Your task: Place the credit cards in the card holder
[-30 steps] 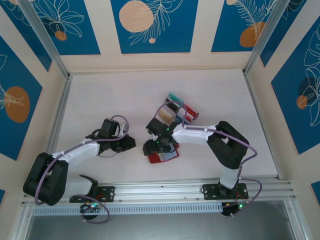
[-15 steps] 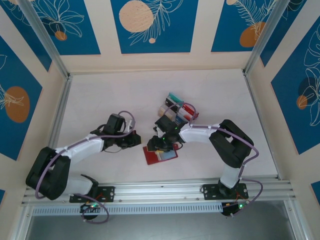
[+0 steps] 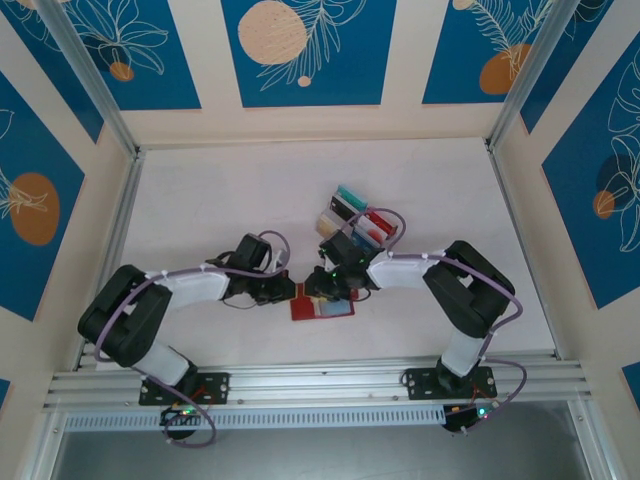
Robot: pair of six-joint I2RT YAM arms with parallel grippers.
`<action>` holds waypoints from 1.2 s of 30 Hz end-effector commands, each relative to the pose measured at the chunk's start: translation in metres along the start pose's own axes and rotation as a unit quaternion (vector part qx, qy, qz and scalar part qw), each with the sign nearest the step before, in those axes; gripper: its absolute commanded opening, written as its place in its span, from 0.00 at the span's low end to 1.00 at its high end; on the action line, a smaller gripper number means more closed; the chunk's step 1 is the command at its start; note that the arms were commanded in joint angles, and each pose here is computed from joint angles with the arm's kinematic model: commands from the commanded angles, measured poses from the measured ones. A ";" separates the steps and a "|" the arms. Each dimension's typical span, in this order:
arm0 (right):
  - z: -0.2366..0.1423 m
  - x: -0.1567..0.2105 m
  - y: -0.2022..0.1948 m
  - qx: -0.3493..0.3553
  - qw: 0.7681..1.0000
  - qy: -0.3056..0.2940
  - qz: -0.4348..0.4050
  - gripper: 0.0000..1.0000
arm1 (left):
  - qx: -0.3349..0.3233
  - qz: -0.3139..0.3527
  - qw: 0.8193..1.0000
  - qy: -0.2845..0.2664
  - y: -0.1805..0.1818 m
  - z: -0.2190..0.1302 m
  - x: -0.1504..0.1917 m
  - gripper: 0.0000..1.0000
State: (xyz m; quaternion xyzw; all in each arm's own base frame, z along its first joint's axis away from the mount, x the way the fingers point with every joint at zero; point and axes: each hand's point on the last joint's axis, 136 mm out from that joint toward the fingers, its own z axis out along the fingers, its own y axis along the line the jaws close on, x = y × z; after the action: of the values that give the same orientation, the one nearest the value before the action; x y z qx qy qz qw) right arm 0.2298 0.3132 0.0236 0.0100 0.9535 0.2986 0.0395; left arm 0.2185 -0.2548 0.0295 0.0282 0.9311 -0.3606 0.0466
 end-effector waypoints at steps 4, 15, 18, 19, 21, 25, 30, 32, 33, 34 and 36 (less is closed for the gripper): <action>-0.030 -0.008 -0.017 0.128 0.988 -0.027 -0.078 0.37 | -0.038 0.013 0.999 0.019 0.024 0.013 0.012 0.00; -0.042 -0.032 -0.034 0.234 0.958 -0.028 -0.160 0.36 | -0.058 0.022 0.998 0.023 0.031 0.017 0.010 0.00; -0.037 -0.032 -0.041 0.250 0.954 -0.020 -0.163 0.35 | -0.058 0.023 0.998 0.023 0.031 0.017 0.011 0.00; -0.035 -0.031 -0.042 0.256 0.952 -0.019 -0.165 0.35 | -0.058 0.023 0.998 0.023 0.031 0.017 0.010 0.00; -0.034 -0.030 -0.048 0.272 0.948 -0.019 -0.165 0.35 | -0.059 0.022 0.998 0.023 0.032 0.017 0.010 0.00; -0.037 -0.028 -0.060 0.307 0.937 -0.027 -0.163 0.35 | -0.060 0.020 0.998 0.026 0.034 0.019 0.011 0.00; -0.037 -0.027 -0.070 0.329 0.931 -0.028 -0.157 0.36 | -0.058 0.017 0.998 0.028 0.035 0.022 0.012 0.00; -0.036 -0.027 -0.073 0.336 0.929 -0.028 -0.156 0.37 | -0.059 0.016 0.998 0.029 0.035 0.022 0.012 0.00; -0.036 -0.027 -0.073 0.337 0.928 -0.027 -0.156 0.37 | -0.057 0.017 0.998 0.028 0.034 0.022 0.011 0.00; -0.037 -0.027 -0.076 0.344 0.926 -0.028 -0.155 0.38 | -0.059 0.016 0.998 0.028 0.036 0.022 0.012 0.00; -0.039 -0.027 -0.077 0.349 0.924 -0.030 -0.154 0.38 | -0.060 0.016 0.998 0.029 0.036 0.022 0.012 0.00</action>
State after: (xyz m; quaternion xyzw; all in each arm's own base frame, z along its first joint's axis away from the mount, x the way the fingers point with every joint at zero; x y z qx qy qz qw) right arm 0.2598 0.2502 0.0233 -0.1226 0.9845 -0.0051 0.1251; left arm 0.2186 -0.2581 0.0175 0.0566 0.9320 -0.3555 0.0428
